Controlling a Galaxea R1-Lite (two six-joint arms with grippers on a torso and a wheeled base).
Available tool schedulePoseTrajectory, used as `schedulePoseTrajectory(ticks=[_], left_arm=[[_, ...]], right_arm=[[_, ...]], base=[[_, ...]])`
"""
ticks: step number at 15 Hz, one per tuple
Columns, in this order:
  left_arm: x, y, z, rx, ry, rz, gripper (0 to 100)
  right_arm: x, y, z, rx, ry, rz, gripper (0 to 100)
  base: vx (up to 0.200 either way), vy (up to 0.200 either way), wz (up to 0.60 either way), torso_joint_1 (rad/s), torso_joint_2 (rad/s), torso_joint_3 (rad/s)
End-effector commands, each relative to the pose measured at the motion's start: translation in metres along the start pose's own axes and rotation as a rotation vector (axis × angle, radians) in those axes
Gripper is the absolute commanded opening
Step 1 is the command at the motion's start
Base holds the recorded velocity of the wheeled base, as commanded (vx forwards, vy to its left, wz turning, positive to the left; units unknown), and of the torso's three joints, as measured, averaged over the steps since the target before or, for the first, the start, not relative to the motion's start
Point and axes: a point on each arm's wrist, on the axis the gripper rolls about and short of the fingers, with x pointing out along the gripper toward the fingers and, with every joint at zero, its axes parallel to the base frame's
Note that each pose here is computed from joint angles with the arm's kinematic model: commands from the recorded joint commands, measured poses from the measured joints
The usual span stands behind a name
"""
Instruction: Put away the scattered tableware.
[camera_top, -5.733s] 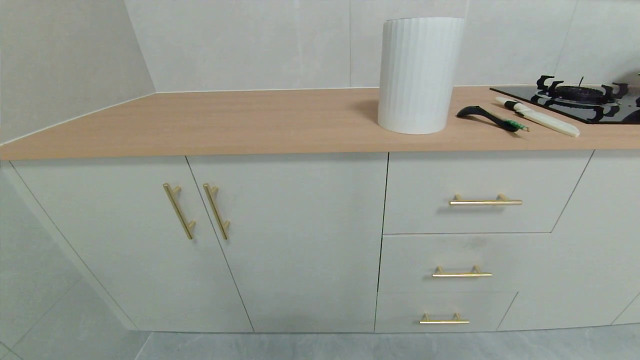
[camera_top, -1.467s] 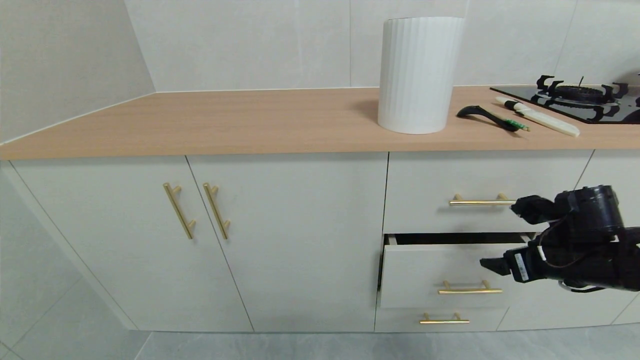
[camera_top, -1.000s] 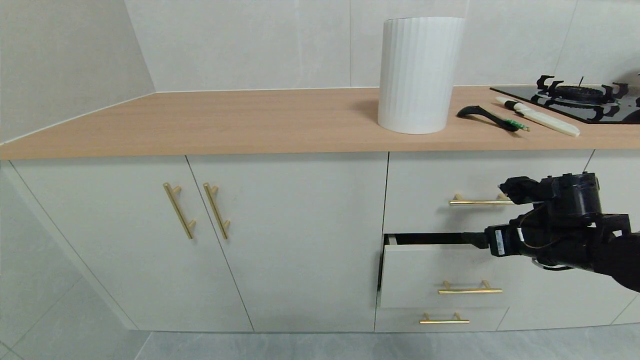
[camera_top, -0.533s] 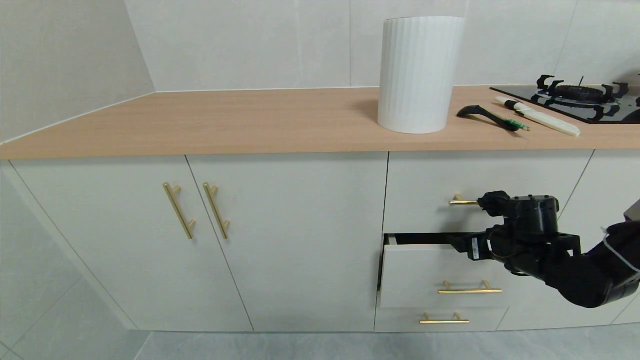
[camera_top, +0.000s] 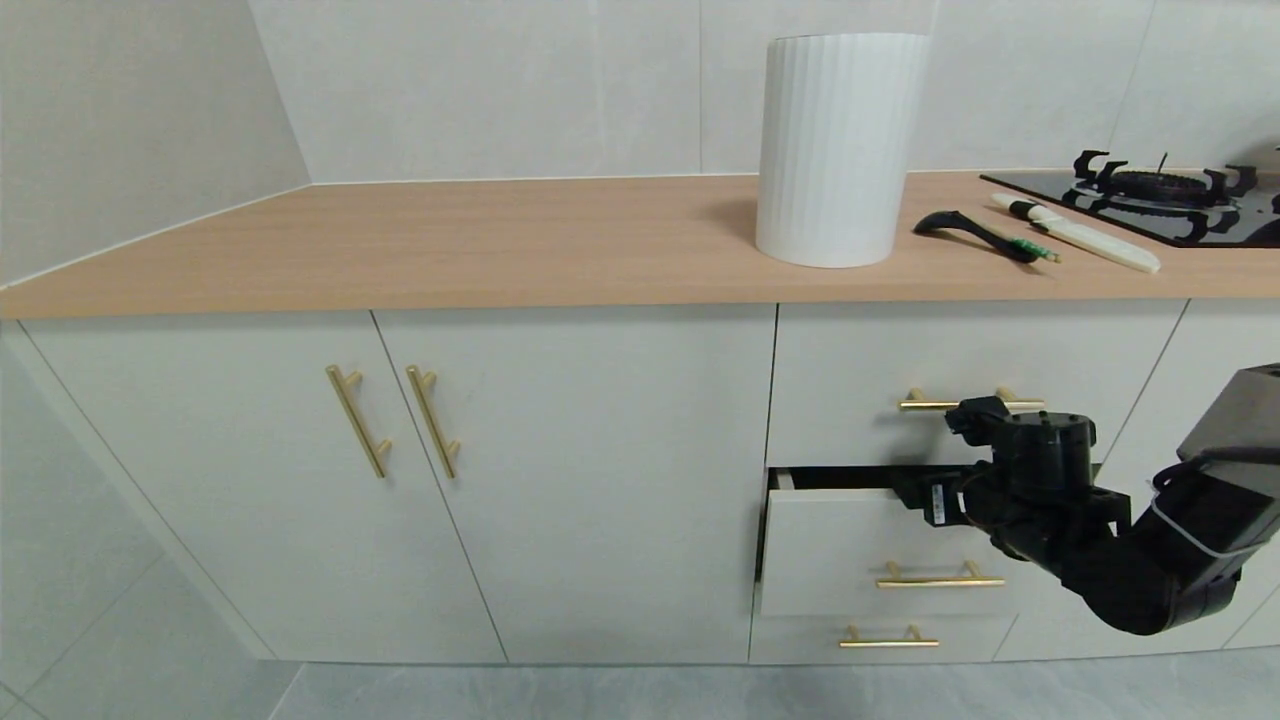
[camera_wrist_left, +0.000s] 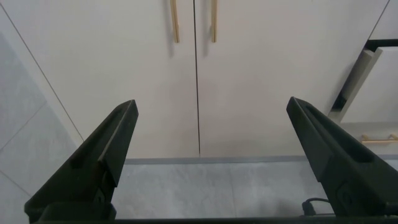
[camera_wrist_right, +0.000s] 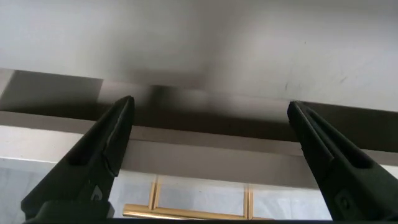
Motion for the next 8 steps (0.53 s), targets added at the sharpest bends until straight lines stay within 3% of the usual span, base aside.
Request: schedulePoseTrajectory(ticks=[1, 8], left_arm=[[0.000, 0.000, 0.000, 0.000, 0.001, 0.001, 100], [0.000, 0.000, 0.000, 0.000, 0.001, 0.001, 100]], right_arm=[[-0.002, 0.000, -0.002, -0.005, 0.017, 0.000, 100], [-0.028, -0.004, 0.010, -0.023, 0.146, 0.027, 100]], base=[[0.000, 0.000, 0.00, 0.000, 0.00, 0.000], [0.000, 0.000, 0.00, 0.000, 0.00, 0.000]])
